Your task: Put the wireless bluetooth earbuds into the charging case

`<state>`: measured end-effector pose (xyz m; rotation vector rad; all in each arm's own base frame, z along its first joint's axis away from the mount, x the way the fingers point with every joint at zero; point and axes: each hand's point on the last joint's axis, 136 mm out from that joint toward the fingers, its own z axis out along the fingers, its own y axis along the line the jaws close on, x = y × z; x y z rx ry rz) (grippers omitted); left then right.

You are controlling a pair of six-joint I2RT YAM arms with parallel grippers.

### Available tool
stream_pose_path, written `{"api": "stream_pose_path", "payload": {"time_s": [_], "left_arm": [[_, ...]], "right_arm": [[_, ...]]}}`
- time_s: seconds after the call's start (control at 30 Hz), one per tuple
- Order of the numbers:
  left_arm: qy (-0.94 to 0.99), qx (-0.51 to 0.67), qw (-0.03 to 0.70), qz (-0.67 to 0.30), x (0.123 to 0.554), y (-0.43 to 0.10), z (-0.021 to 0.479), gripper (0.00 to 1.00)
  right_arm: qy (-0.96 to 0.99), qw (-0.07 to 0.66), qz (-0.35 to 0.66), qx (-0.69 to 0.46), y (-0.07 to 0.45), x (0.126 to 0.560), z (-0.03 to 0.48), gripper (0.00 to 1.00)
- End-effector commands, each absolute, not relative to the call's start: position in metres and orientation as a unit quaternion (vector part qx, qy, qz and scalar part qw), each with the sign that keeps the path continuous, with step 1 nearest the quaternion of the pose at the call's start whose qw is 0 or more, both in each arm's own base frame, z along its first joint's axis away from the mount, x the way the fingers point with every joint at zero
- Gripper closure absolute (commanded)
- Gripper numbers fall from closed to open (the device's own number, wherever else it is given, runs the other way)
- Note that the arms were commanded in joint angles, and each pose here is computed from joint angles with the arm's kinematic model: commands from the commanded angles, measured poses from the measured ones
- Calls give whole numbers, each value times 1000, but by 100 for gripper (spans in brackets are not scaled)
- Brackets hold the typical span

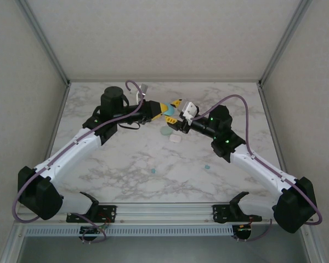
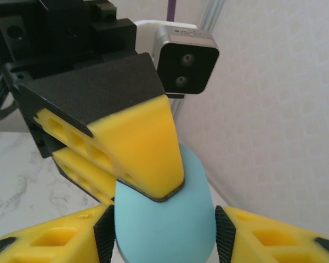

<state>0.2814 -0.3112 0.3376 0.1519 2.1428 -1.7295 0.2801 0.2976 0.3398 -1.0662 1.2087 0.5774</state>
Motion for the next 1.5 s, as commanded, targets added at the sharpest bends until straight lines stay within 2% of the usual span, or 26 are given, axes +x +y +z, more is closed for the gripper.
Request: {"api": "stream_pose_path", "payload": {"time_s": [0.0, 0.17, 0.27, 0.37, 0.57, 0.87, 1.47], "left_arm": [[744, 85, 207, -630, 270, -311, 362, 86], [740, 85, 215, -631, 271, -311, 366, 86], [736, 88, 219, -634, 270, -310, 370, 85], [738, 92, 219, -632, 269, -310, 370, 85], [741, 92, 220, -628, 269, -309, 368, 85], [743, 97, 214, -627, 267, -310, 367, 85], [744, 108, 206, -627, 265, -312, 368, 86]], "right_arm": [[513, 671, 259, -468, 296, 277, 361, 49], [529, 654, 253, -479, 295, 277, 351, 51], [535, 646, 248, -484, 294, 277, 346, 44], [537, 647, 240, -484, 293, 279, 345, 44], [528, 653, 247, -483, 290, 275, 353, 49], [519, 665, 257, -471, 290, 274, 362, 43], [512, 662, 259, -482, 294, 275, 362, 51]]}}
